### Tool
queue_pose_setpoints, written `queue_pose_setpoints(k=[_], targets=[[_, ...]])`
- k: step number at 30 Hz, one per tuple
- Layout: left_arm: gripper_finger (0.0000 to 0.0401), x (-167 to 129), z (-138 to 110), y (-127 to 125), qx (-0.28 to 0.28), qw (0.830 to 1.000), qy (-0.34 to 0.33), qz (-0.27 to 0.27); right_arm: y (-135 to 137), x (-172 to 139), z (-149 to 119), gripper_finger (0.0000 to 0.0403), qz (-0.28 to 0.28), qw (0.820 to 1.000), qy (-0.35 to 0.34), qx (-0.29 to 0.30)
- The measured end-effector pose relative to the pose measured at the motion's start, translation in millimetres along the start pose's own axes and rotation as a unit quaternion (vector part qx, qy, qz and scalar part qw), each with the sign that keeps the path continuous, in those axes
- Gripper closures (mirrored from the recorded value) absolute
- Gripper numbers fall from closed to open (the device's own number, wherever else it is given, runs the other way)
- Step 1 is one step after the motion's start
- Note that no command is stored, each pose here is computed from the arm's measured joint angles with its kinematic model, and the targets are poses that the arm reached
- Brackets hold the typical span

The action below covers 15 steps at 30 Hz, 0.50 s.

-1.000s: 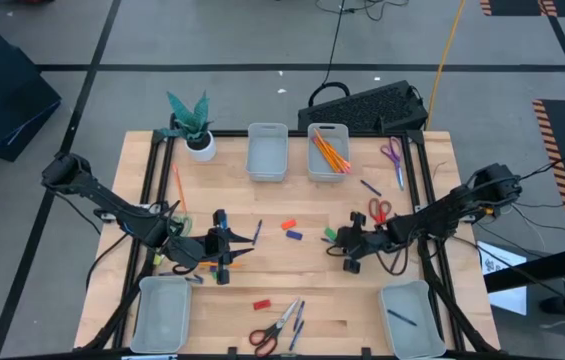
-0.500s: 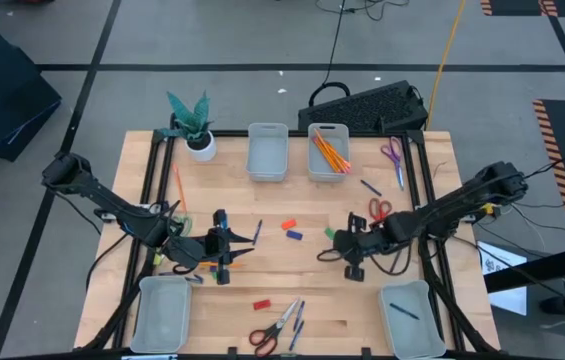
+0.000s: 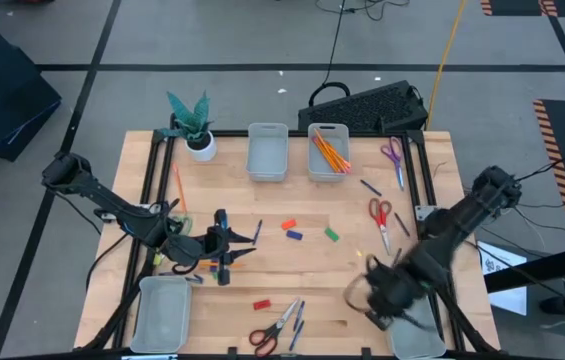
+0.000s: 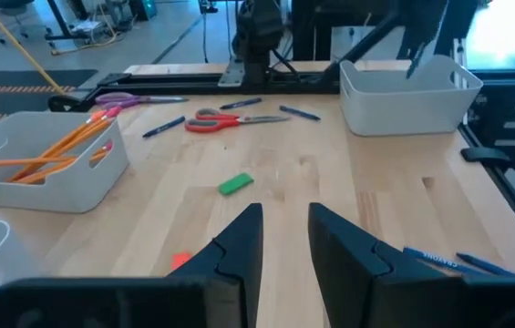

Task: Sort crayons/erasers/pens/pencils in bins
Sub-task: Put the blue crayon into the bottom right bin

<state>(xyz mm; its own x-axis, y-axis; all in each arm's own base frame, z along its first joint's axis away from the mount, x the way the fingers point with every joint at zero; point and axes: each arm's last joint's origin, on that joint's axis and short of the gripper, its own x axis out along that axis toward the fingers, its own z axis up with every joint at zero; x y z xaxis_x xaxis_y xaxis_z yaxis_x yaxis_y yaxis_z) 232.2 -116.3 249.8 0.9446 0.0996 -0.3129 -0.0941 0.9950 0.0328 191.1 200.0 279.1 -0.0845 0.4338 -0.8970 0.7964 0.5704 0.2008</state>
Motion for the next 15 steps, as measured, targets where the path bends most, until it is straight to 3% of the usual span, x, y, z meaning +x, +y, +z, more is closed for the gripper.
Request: queue_pose_setpoints(k=[6,15], targets=[[0.0306,0.0,-1.6,-0.5,0.028,0.999,0.009,-0.012,-20.0,27.9,-34.6,0.0383,-0.048,0.992,-0.022,0.112],[0.0306,0.4,1.7,-0.3,0.041,0.999,-0.006,-0.011,-55.3,86.8,-4.8,0.0358,-0.089,0.988,-0.044,0.117]])
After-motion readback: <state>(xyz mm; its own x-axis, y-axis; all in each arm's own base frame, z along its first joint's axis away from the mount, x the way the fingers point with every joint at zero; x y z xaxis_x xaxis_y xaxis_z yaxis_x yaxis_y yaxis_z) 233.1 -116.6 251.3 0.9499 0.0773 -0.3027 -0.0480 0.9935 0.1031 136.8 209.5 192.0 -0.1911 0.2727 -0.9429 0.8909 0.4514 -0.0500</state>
